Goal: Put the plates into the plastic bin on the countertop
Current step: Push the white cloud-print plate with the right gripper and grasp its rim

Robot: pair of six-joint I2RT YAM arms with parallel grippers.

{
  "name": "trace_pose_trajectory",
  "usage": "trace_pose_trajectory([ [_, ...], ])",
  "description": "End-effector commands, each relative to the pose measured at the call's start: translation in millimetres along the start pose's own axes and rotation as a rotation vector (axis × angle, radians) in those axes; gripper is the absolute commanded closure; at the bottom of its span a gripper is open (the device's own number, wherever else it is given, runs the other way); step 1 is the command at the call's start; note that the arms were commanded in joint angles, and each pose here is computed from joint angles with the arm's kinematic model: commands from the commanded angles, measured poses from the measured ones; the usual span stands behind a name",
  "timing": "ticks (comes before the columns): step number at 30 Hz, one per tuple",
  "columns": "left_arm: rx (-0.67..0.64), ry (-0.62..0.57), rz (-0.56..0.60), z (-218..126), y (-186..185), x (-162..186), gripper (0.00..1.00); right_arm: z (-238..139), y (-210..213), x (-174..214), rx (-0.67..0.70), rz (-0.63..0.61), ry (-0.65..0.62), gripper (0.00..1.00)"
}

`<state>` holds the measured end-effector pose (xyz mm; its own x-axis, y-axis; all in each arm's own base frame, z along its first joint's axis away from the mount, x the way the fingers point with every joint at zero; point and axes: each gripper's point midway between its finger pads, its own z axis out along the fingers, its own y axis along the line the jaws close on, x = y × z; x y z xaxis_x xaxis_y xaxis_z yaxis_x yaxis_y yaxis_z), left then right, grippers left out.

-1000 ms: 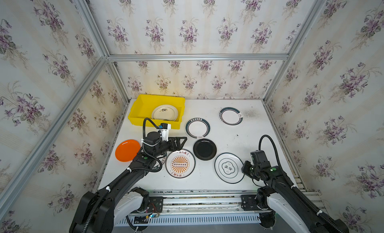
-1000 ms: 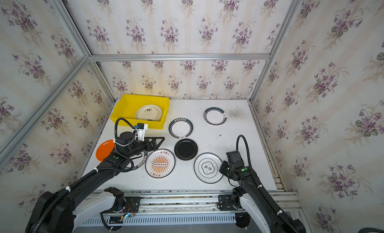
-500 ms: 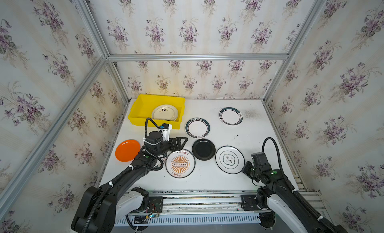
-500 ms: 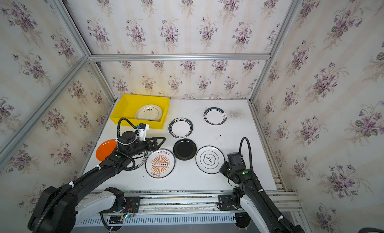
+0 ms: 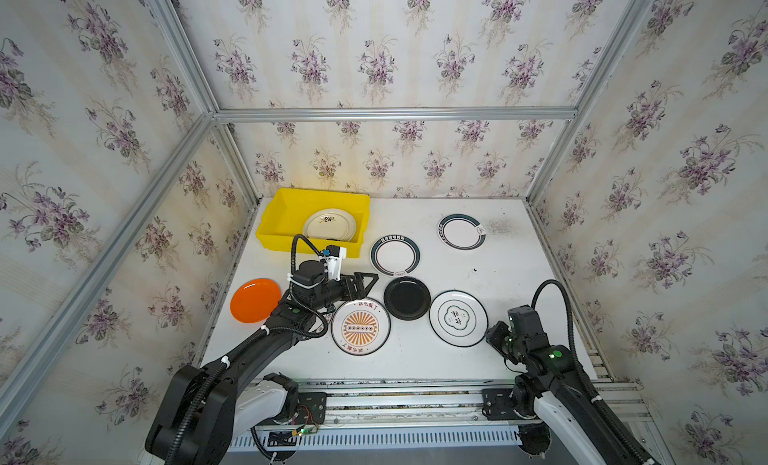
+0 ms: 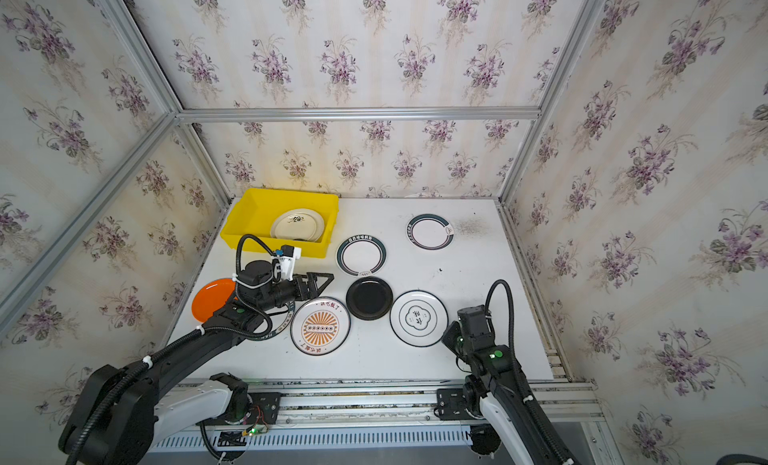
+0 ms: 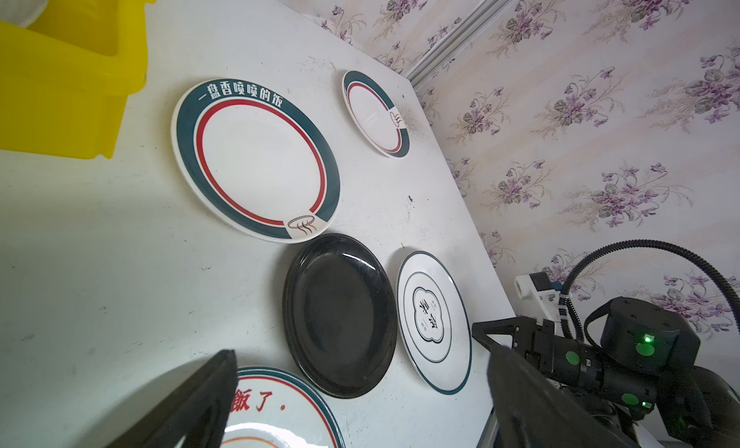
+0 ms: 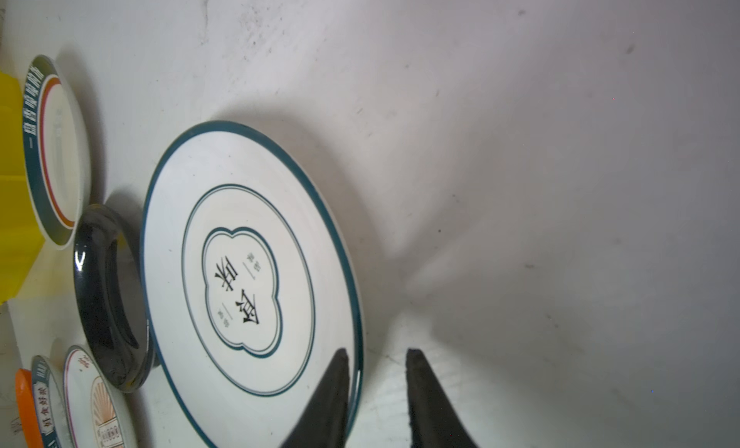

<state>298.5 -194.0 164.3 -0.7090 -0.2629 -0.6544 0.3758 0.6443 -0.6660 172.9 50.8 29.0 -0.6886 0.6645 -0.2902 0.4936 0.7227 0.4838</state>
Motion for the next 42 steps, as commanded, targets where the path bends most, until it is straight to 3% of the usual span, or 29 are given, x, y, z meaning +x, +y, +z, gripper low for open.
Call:
trace_pose_trajectory([
  [1, 0.034, -0.023, 0.015, -0.5, -8.3, -8.0, 0.00, 2.9, 10.6, 3.3, -0.060, 0.038, 0.022, 0.57],
  [5, 0.037, -0.022, 0.016, -0.6, -8.9, -7.6, 0.00, 10.4, 18.0, 4.9, -0.102, 0.046, 0.038, 0.56],
  [15, 0.027, -0.022, 0.013, 0.1, -6.4, -7.2, 0.00, 20.0, 17.1, 2.4, -0.075, 0.052, 0.043, 0.74],
  [18, 0.029, -0.022, 0.015, -0.2, -6.9, -7.4, 0.00, 22.0, 12.5, 1.4, -0.061, 0.068, 0.029, 0.90],
  [22, 0.036, -0.020, 0.019, -0.4, -8.5, -7.4, 0.00, 21.3, 6.6, 2.4, -0.037, 0.072, 0.026, 1.00],
  [35, 0.035, -0.019, 0.018, -0.1, -8.3, -6.8, 0.00, 7.7, 14.5, -6.4, -0.084, 0.096, -0.028, 1.00],
  [42, 0.067, -0.015, 0.018, -0.8, -16.4, -7.2, 0.00, -4.4, 41.8, -13.7, -0.201, 0.103, -0.036, 1.00],
])
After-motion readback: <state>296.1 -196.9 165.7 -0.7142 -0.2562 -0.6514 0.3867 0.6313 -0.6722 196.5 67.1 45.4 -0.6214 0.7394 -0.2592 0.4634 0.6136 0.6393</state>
